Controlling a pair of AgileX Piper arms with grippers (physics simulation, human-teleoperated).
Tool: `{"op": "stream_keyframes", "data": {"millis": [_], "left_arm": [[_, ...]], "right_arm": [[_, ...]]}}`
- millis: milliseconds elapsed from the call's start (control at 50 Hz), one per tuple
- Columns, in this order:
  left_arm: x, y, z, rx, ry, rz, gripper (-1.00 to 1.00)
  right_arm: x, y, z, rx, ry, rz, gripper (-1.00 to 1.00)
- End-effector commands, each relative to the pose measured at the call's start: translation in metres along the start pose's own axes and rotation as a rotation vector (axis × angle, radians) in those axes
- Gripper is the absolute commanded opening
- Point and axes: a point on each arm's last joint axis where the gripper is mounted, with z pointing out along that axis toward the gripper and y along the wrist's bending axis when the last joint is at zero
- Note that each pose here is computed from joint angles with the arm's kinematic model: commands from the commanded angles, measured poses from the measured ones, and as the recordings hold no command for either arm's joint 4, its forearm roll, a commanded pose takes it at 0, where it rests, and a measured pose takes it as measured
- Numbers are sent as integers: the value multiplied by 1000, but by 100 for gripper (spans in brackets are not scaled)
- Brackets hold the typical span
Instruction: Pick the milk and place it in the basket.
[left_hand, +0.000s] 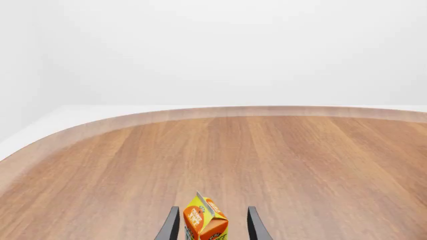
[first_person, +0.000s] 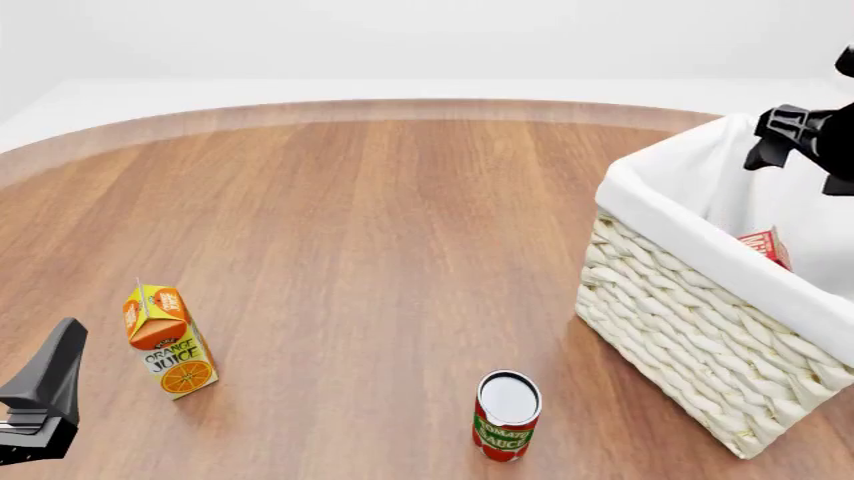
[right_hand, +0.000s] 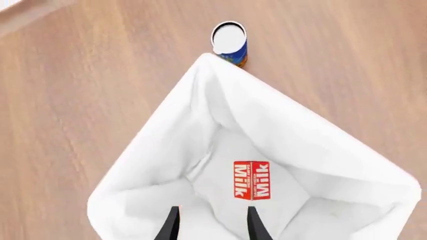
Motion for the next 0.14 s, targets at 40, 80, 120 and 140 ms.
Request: {"op": "stream_keyframes", "data": {"millis": [40, 80, 120, 140], "left_arm": [[0, 0, 0, 0, 0, 0, 100], [0, 0, 0, 0, 0, 0, 100], [0, 0, 0, 0, 0, 0, 100], [0, 0, 0, 0, 0, 0, 100]], "right_arm": [[-5, 15, -41, -45, -47, -63, 100], [-5, 16, -44, -48, -49, -68, 100], [-6, 20, -54, -63, -63, -86, 100], [-5, 23, -60, -74, -69, -95, 100]]}}
